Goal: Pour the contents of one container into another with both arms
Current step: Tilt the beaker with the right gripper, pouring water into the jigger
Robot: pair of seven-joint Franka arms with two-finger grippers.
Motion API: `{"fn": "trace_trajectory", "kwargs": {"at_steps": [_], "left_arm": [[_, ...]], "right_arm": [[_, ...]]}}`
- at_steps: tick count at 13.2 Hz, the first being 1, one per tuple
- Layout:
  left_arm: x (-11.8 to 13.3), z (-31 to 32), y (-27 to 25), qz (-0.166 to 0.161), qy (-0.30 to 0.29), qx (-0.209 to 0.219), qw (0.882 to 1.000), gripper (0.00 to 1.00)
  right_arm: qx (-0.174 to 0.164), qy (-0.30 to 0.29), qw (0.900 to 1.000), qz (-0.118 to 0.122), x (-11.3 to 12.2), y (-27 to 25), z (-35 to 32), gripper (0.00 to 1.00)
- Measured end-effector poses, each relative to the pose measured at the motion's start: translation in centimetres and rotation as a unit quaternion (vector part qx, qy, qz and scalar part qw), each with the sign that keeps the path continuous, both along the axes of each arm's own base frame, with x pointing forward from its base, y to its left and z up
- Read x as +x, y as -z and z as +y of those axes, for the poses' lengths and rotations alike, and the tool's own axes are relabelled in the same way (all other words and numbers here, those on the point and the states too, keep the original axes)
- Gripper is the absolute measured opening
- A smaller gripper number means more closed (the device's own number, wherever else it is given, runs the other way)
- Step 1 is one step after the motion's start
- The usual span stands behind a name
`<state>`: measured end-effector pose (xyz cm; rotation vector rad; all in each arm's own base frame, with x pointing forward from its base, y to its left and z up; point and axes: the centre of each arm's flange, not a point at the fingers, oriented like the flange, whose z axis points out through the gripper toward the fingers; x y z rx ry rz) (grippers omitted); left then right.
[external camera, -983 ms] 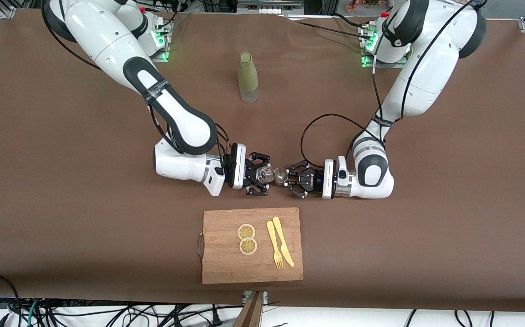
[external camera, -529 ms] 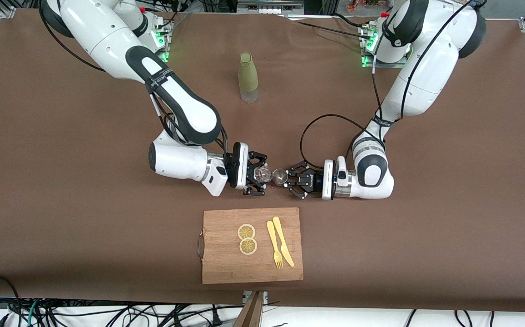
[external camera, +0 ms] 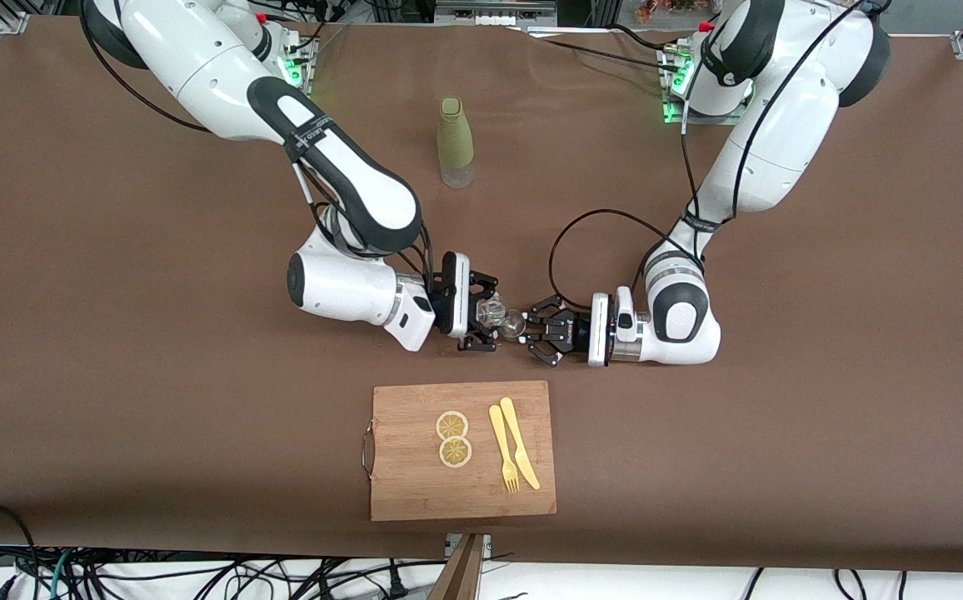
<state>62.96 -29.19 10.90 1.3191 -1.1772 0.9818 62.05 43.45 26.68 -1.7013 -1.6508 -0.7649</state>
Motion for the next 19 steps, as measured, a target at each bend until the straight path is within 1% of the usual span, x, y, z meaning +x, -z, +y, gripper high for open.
{"fn": "trace_trajectory", "kwargs": {"at_steps": [6,13,16,19], "left_arm": [[-0.05,-0.13,0.12,0.003,-0.001,0.004,1.0,0.21],[-0.01,-0.07,0.11,0.002,-0.001,0.005,1.0,0.21],[0.01,-0.05,0.1,0.002,-0.001,0.005,1.0,0.21],[0.06,0.03,0.11,0.002,-0.002,0.005,1.0,0.21]], "right_arm": [[-0.022,-0.01,1.0,-0.02,-0.03,-0.19,0.24,0.12],[-0.029,-0.008,0.999,-0.028,0.07,-0.67,0.35,0.12],[-0.029,-0.004,0.999,-0.025,0.14,-0.85,0.33,0.12],[-0.029,0.008,0.999,-0.011,0.16,-0.87,0.32,0.12]]}}
